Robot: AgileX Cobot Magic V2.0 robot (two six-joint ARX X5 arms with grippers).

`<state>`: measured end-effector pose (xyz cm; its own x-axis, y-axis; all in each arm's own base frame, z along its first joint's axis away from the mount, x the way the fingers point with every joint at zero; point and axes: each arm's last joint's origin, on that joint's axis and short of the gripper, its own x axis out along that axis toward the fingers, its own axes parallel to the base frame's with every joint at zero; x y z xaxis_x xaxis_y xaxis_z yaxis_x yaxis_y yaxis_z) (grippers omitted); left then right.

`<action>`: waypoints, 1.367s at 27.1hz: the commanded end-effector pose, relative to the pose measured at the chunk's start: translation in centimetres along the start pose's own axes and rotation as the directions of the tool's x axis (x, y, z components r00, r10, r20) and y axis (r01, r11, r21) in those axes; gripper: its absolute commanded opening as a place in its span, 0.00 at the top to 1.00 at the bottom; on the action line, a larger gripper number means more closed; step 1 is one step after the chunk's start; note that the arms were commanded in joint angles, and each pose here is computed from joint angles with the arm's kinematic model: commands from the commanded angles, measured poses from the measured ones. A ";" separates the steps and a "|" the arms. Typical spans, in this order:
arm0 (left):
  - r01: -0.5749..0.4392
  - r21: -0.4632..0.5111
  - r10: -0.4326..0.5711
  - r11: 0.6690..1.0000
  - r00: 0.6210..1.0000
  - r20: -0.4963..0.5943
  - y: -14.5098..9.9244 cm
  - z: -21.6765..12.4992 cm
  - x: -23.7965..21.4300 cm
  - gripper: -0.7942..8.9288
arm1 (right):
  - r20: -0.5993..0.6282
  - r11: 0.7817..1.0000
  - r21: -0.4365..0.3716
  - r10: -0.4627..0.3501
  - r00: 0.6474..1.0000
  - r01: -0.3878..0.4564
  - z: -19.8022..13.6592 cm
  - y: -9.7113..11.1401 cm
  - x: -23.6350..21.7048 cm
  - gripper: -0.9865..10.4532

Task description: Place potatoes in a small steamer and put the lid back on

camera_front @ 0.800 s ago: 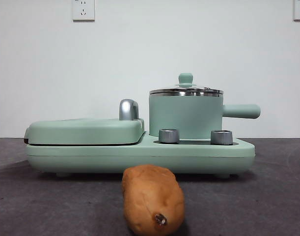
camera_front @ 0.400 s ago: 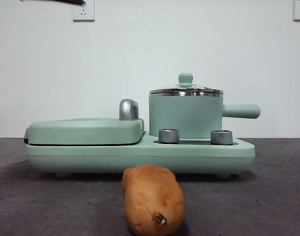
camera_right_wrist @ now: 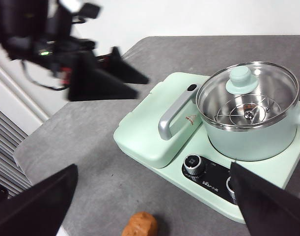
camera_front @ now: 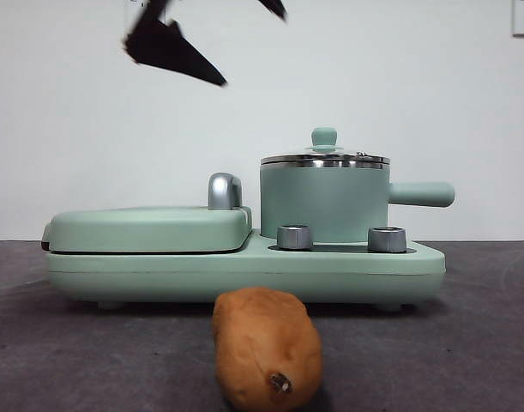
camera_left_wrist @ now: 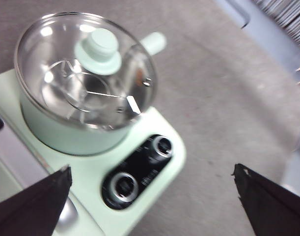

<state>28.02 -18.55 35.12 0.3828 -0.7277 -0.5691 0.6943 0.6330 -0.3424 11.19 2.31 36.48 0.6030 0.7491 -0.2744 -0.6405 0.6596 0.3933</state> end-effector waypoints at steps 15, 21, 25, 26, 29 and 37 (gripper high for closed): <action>-0.179 0.137 0.171 0.974 0.983 0.066 -0.3 8.0 11.1 0.42 | 0.011 1.000 -0.012 0.002 1.000 -0.002 0.4 0.2 -0.1 0.48; -0.210 0.169 0.207 0.963 0.978 0.040 -0.3 7.4 12.9 0.42 | 0.011 1.000 -0.012 0.002 1.000 -0.002 0.4 0.2 -0.1 0.48; -0.214 0.173 0.215 0.961 0.976 0.014 0.2 6.8 14.1 0.42 | 0.011 1.000 -0.012 0.002 1.000 -0.002 0.4 0.2 -0.1 0.48; -0.214 0.172 0.217 0.961 0.976 0.007 0.4 6.7 14.4 0.42 | 0.011 1.000 -0.012 0.002 1.000 -0.002 0.4 0.2 -0.1 0.48; -0.214 0.171 0.218 0.962 0.976 -0.010 0.6 6.3 15.2 0.42 | 0.011 1.000 -0.012 0.002 1.000 -0.002 0.4 0.2 -0.1 0.48; -0.233 0.188 0.242 0.954 0.970 -0.027 0.8 6.0 15.4 0.65 | 0.012 1.000 -0.012 0.001 1.000 -0.001 0.4 0.2 -0.1 0.48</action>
<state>37.93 -30.03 30.90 0.5227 -0.5390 -0.6605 0.6726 0.7368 -0.0689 11.20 2.31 36.47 0.6029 0.7491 -0.2747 -0.6402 0.6596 0.3939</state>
